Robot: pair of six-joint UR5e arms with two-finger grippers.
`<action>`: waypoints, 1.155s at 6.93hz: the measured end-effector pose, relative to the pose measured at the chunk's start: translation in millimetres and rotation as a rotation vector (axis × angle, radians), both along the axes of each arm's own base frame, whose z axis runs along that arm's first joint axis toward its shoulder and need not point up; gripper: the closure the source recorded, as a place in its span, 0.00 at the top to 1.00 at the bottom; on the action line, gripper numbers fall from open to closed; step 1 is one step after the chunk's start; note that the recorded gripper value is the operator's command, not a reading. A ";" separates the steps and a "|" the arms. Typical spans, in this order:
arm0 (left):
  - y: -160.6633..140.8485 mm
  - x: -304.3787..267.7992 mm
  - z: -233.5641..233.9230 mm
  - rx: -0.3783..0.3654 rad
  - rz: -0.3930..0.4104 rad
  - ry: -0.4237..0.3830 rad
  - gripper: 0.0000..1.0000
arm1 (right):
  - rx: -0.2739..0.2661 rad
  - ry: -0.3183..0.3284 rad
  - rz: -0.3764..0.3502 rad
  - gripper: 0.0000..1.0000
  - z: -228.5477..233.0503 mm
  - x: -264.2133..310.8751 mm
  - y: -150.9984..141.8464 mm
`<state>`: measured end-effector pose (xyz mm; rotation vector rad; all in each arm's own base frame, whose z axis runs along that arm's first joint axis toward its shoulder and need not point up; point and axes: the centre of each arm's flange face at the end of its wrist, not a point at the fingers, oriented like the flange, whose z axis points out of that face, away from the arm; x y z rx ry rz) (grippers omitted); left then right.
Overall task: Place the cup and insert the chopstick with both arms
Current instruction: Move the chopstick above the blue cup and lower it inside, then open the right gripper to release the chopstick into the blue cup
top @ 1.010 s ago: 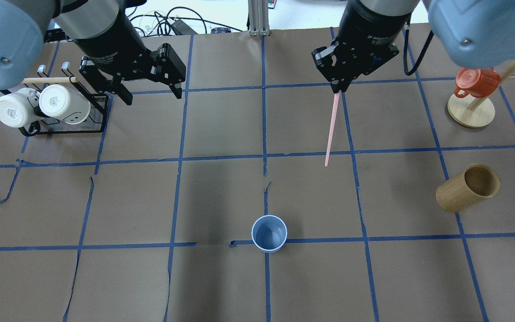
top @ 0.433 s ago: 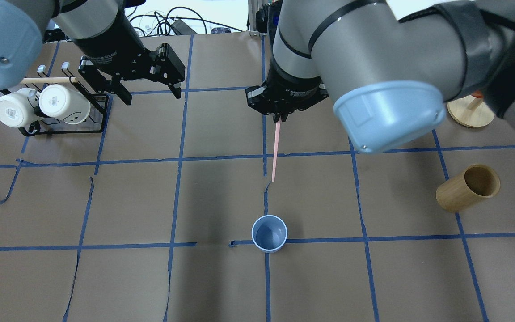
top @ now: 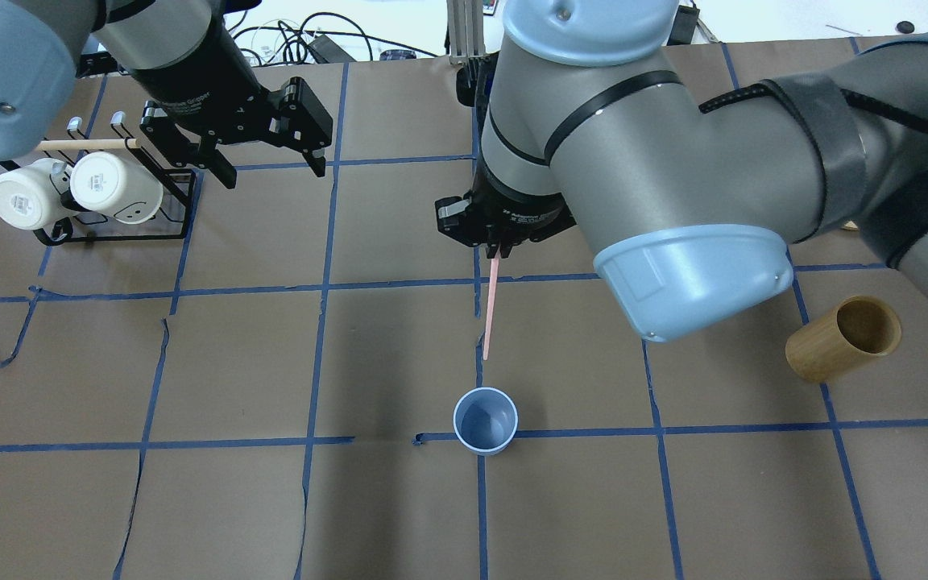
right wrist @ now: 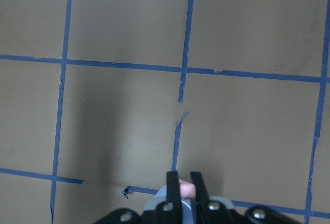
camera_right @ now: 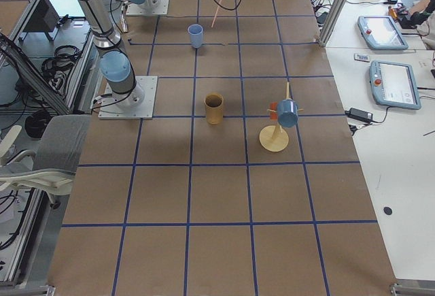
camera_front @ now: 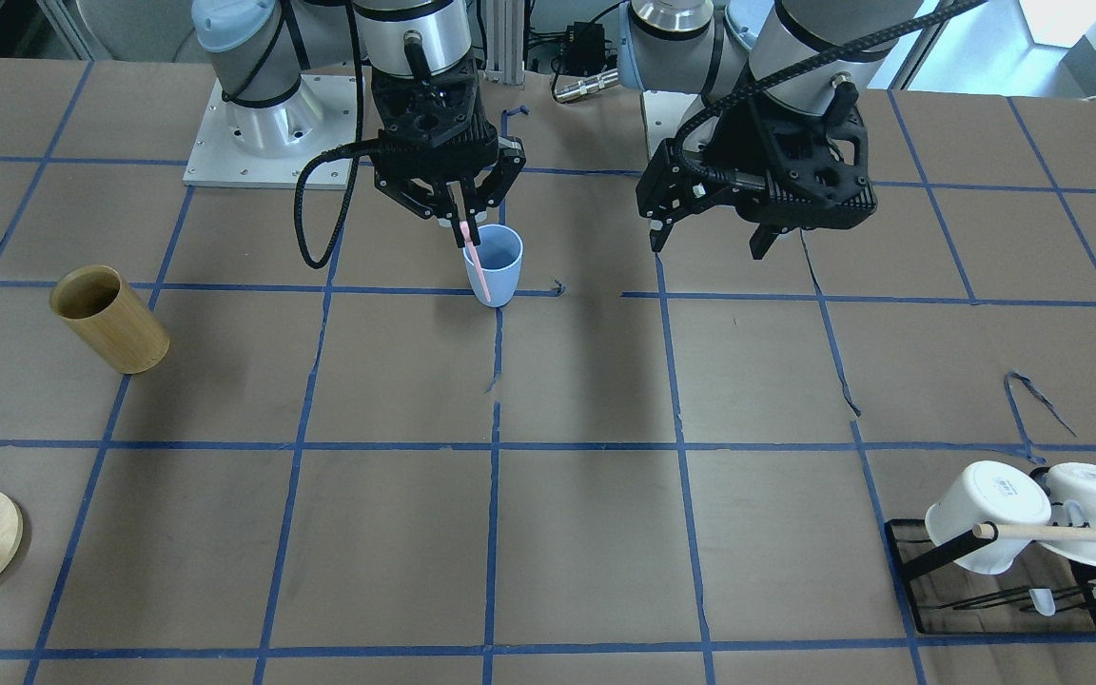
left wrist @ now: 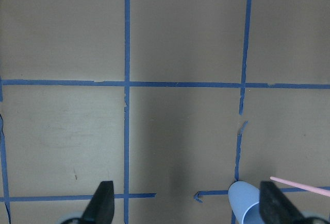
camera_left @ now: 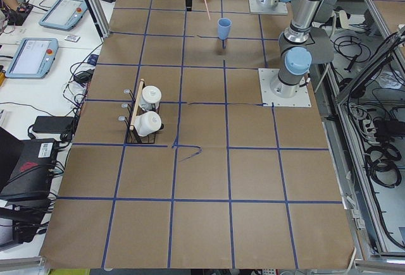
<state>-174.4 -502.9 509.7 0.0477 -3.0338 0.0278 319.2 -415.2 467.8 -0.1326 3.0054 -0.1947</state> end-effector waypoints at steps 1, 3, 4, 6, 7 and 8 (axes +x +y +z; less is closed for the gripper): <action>0.0 0.0 0.0 0.000 0.000 0.001 1.00 | 0.022 0.006 -0.007 0.00 -0.2 -1.0 4.3; -0.2 -0.1 0.5 -0.002 0.000 0.002 1.00 | 0.048 0.013 -0.010 0.00 -1.0 1.0 10.3; -0.3 0.1 0.4 -0.002 0.001 0.003 1.00 | 0.057 0.016 -0.008 0.00 -4.0 6.8 14.8; -0.4 0.5 0.3 -0.002 0.001 0.003 1.00 | 0.067 0.030 -0.001 0.02 -10.5 17.9 21.9; -0.5 0.6 0.3 -0.002 0.002 0.003 1.00 | 0.063 0.046 0.001 0.02 -12.7 18.1 22.6; -0.5 0.6 0.6 -0.002 0.002 0.003 1.00 | 0.066 0.061 0.001 0.03 -18.0 17.0 23.6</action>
